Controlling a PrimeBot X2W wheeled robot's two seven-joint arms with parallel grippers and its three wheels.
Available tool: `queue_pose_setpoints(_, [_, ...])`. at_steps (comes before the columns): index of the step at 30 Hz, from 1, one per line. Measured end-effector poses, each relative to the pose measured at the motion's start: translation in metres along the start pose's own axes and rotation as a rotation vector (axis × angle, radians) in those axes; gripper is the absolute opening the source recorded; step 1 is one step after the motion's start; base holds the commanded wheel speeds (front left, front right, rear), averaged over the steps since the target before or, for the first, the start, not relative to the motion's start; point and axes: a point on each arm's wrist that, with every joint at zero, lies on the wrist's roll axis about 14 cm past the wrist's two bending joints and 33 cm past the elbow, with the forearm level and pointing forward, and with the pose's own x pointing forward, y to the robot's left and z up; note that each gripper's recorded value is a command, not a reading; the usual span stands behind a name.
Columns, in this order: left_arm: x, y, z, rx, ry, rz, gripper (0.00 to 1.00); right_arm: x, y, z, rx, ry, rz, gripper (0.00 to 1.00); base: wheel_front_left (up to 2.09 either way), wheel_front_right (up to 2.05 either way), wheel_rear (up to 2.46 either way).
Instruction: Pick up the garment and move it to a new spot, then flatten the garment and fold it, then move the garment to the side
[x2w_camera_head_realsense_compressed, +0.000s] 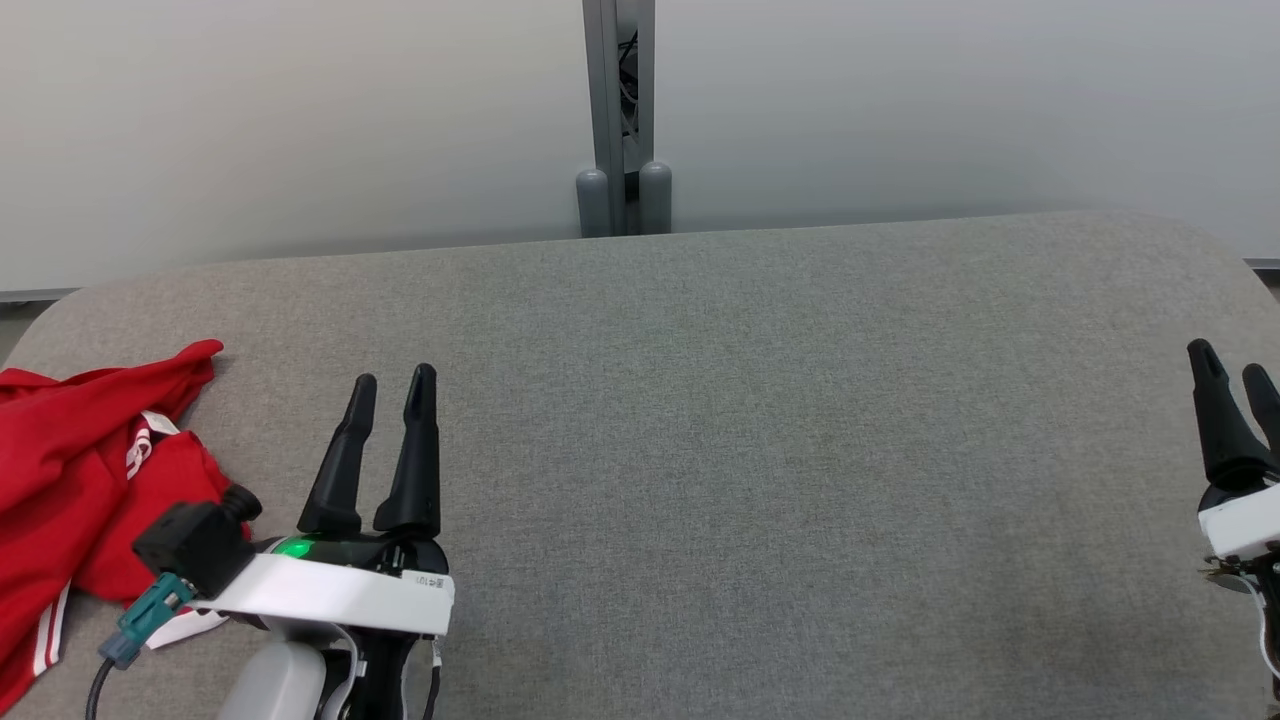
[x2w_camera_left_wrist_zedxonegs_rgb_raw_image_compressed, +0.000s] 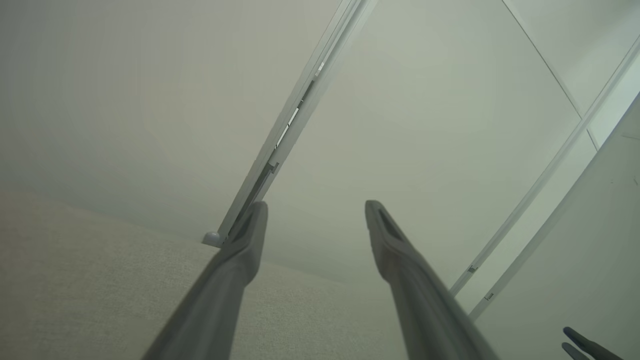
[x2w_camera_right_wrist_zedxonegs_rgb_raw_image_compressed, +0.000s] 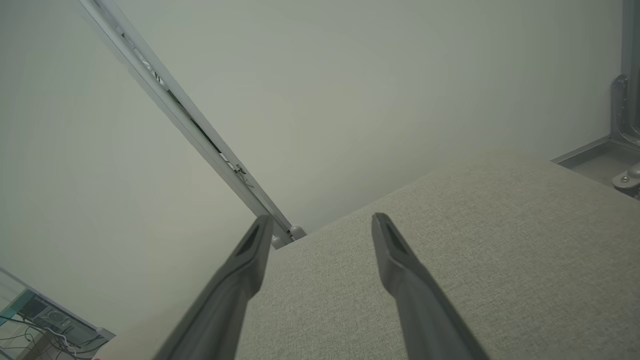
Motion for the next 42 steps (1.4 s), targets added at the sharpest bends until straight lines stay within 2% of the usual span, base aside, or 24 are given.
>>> queue_pose_setpoints(6, [-0.002, -0.002, -0.002, 0.149, 0.028, -0.034, 1.0, -0.002, 0.008, -0.007, -0.1, -0.007, 0.012, 1.0, 0.0, 0.0, 0.0])
queue_pose_setpoints(12, [-0.002, 0.001, -0.005, 0.237, 0.064, -0.028, 1.0, -0.004, 0.016, -0.015, -0.183, -0.009, 0.03, 1.0, 0.0, 0.0, 0.0])
queue_pose_setpoints(28, [-0.011, 0.026, -0.008, 0.38, 0.139, 0.064, 1.0, -0.01, 0.037, -0.036, -0.38, -0.018, 0.091, 1.0, 0.0, 0.0, 0.0])
queue_pose_setpoints(42, [-0.023, 0.041, -0.004, 0.478, 0.149, 0.13, 1.0, -0.021, 0.043, -0.051, -0.433, -0.035, 0.109, 1.0, 0.0, 0.0, 0.0])
